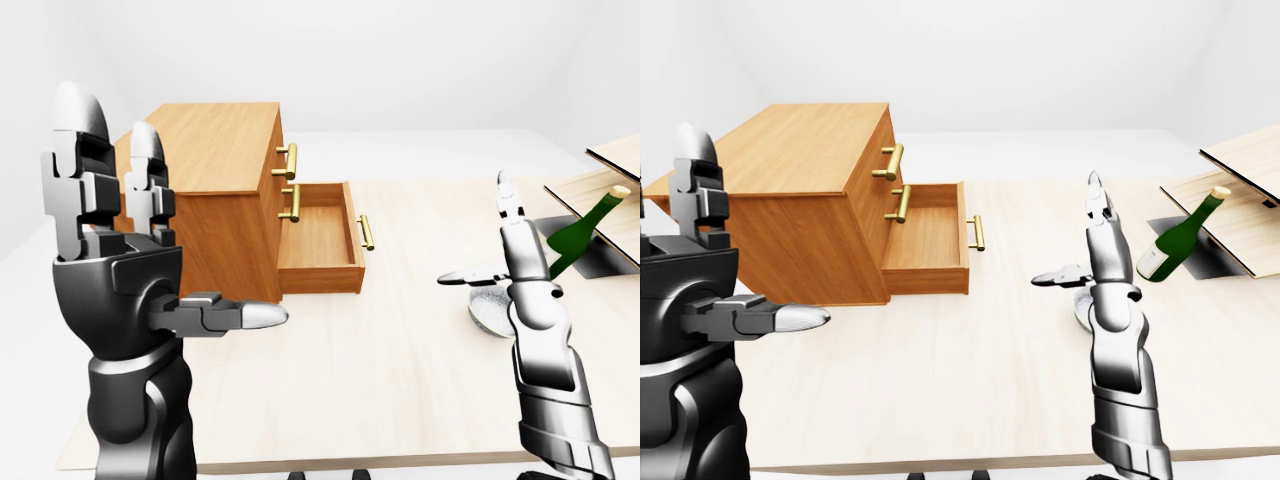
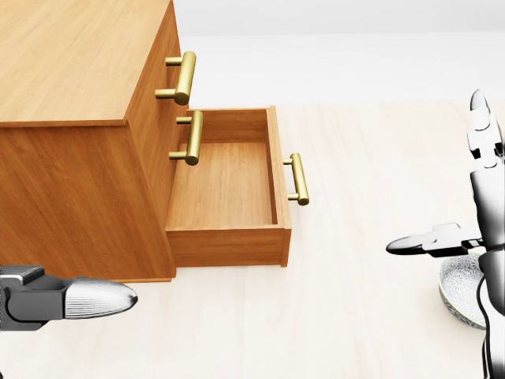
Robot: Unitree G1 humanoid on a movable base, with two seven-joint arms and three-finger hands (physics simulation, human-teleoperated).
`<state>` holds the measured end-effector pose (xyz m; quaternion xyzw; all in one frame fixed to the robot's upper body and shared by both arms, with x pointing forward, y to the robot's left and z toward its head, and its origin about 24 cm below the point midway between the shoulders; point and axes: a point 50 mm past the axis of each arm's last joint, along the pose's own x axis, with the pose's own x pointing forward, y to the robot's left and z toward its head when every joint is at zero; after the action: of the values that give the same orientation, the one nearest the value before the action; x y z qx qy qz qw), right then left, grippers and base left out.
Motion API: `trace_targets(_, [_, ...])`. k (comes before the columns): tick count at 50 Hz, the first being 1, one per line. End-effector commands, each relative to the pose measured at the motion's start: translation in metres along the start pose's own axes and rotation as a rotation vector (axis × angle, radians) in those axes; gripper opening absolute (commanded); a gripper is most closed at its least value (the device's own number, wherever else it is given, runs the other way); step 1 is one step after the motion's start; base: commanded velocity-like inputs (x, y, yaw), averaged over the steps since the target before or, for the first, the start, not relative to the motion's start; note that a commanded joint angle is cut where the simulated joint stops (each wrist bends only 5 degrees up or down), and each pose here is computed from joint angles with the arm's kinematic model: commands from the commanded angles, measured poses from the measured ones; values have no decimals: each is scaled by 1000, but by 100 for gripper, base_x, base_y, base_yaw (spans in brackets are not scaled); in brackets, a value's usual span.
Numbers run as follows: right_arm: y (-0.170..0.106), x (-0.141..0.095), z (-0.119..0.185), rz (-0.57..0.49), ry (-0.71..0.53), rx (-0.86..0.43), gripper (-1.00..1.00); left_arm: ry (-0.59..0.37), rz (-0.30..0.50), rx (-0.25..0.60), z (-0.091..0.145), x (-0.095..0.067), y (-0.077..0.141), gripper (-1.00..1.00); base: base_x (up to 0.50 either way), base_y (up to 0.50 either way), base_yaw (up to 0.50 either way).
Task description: Put the bowl on top of the cabinet.
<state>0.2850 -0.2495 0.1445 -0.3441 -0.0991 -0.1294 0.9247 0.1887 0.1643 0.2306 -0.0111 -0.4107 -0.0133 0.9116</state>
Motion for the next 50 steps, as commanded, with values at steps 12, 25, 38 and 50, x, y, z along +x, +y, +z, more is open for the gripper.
trace_targets(12, [4,-7,-18,34,75,-84,100,9,-4,2,-2,-1,-1,100,0,0,0])
trace_targets(25, [7,-11,-21,69,87,-126,100,11,-2,3,-2,-1,0,100,0,0,0])
trace_targets(38, [9,-16,-30,91,124,-163,100,9,-1,4,-2,0,0,100,0,0,0])
trace_targets(50, [5,-21,-36,100,139,-216,100,6,0,4,-1,0,0,100,0,0,0])
